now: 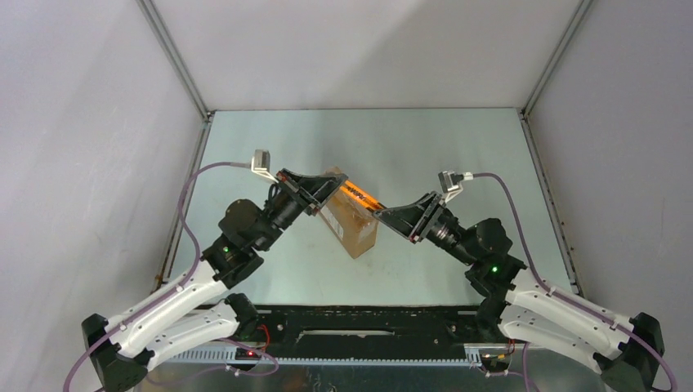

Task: Unpack the express box
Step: Cut the express box at the center of the board.

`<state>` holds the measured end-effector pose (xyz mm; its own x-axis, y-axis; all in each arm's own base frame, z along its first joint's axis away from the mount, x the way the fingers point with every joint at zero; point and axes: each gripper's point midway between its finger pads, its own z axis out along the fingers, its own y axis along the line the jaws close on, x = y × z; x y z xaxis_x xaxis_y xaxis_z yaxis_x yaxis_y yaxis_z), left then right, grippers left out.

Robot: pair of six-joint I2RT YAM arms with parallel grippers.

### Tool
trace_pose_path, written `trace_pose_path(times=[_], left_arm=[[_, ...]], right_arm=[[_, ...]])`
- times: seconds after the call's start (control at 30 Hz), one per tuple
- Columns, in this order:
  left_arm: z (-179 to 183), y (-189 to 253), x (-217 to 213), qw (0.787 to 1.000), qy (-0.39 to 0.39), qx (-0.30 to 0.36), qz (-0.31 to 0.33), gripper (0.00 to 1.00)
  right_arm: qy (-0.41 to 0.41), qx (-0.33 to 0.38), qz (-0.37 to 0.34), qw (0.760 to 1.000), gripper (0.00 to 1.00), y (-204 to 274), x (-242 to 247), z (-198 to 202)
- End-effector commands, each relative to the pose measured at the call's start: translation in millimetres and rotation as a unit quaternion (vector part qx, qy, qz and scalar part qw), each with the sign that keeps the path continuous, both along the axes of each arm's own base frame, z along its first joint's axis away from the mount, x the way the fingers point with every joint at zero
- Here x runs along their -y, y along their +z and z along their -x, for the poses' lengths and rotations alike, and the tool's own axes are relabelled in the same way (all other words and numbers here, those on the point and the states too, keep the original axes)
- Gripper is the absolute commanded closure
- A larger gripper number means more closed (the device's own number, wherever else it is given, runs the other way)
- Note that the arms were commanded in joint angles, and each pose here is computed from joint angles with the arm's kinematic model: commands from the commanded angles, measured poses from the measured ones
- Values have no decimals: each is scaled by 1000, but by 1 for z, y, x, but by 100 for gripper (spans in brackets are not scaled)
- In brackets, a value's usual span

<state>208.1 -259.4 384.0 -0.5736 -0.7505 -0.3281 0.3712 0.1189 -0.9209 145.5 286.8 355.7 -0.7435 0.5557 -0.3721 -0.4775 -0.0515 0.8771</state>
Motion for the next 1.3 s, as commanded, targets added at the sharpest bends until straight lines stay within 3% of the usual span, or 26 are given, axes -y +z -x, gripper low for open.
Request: trace_pose_path(times=[0.0, 0.17, 0.2, 0.23, 0.27, 0.33, 0.37, 0.53, 0.7, 0.83, 1.0, 1.27], left_arm=[[-1, 4, -4, 1000, 11, 6, 9, 100], [3, 2, 0, 1000, 0, 11, -20, 100], [4, 3, 2, 999, -6, 15, -28, 99], [6, 2, 4, 999, -14, 18, -40, 92], [6, -2, 4, 997, -13, 18, -68, 70], [4, -5, -4, 989, -2, 24, -146, 12], [3, -14, -11, 981, 2, 24, -190, 2], [-7, -1, -66, 945, 49, 96, -309, 0], [12, 17, -50, 898, -58, 180, -397, 0], [44, 21, -13, 867, -201, 241, -386, 1], [101, -16, 37, 813, -389, 241, -361, 9], [140, -31, 49, 798, -486, 223, -278, 12]], right_arm=[[-38, 18, 2, 999, 61, 15, 10, -7], [-69, 18, 31, 997, 82, 13, 21, -16], [-75, 20, 35, 996, 91, 13, 24, -18], [-79, 19, 39, 996, 98, 13, 26, -20], [-81, 20, 45, 996, 100, 13, 29, -21], [-76, 27, 63, 995, 100, 14, 37, -22], [-83, 29, 76, 993, 100, 14, 46, -27], [9, 25, 200, 979, 100, -17, 61, -11], [129, 29, 293, 947, 100, -52, 61, 30], [196, 61, 304, 930, 100, -58, 58, 66], [231, 99, 310, 917, 100, -53, 56, 94], [248, 121, 316, 908, 100, -42, 63, 109]])
